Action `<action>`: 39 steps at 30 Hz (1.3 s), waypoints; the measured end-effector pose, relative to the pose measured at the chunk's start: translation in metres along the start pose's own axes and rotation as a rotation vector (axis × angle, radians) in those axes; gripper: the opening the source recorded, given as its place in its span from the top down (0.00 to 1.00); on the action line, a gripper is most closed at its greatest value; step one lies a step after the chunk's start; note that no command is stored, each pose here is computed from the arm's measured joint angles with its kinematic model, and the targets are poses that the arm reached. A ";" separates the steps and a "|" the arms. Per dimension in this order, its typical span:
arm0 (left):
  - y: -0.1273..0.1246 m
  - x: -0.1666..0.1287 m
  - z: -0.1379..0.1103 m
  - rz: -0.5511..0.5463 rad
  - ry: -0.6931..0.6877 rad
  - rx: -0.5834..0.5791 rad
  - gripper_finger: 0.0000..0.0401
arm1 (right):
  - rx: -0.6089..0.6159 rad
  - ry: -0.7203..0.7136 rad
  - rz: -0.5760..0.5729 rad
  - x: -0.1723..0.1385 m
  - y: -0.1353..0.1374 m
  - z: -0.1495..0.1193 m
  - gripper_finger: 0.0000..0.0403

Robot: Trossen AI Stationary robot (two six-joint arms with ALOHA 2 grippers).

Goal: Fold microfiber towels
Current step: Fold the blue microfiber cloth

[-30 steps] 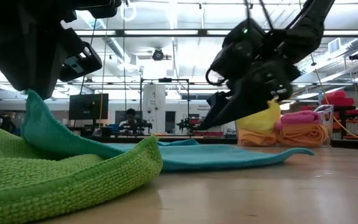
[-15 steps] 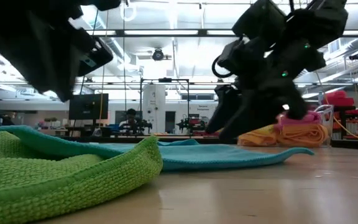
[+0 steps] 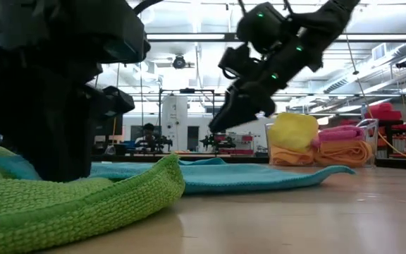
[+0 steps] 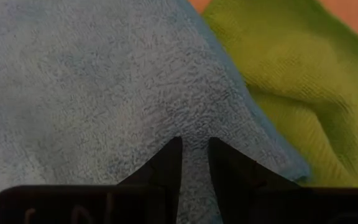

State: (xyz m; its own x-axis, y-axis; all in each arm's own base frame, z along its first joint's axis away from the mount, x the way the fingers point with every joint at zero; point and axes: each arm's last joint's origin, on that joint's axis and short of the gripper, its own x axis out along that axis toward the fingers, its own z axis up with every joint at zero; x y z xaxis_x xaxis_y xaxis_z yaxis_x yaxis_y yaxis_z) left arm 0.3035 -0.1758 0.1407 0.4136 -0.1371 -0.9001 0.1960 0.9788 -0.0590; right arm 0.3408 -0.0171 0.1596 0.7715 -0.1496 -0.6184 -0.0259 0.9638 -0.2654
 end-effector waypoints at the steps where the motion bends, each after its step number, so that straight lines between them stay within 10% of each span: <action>1: 0.001 0.001 0.000 0.000 -0.001 -0.003 0.78 | -0.011 0.000 -0.010 0.001 -0.005 0.004 0.43; 20: 0.002 0.001 0.001 -0.001 -0.004 -0.026 0.81 | -0.036 0.130 -0.057 0.064 -0.049 -0.010 0.43; 39: 0.001 0.001 0.004 -0.023 -0.029 -0.037 0.88 | 0.138 0.368 -0.662 0.060 -0.116 -0.009 0.43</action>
State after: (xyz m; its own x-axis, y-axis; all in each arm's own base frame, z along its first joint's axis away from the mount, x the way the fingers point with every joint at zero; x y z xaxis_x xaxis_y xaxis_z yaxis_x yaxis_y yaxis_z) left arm 0.3077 -0.1758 0.1410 0.4353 -0.1636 -0.8853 0.1730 0.9802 -0.0961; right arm 0.3843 -0.1394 0.1466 0.3368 -0.7453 -0.5754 0.4658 0.6630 -0.5861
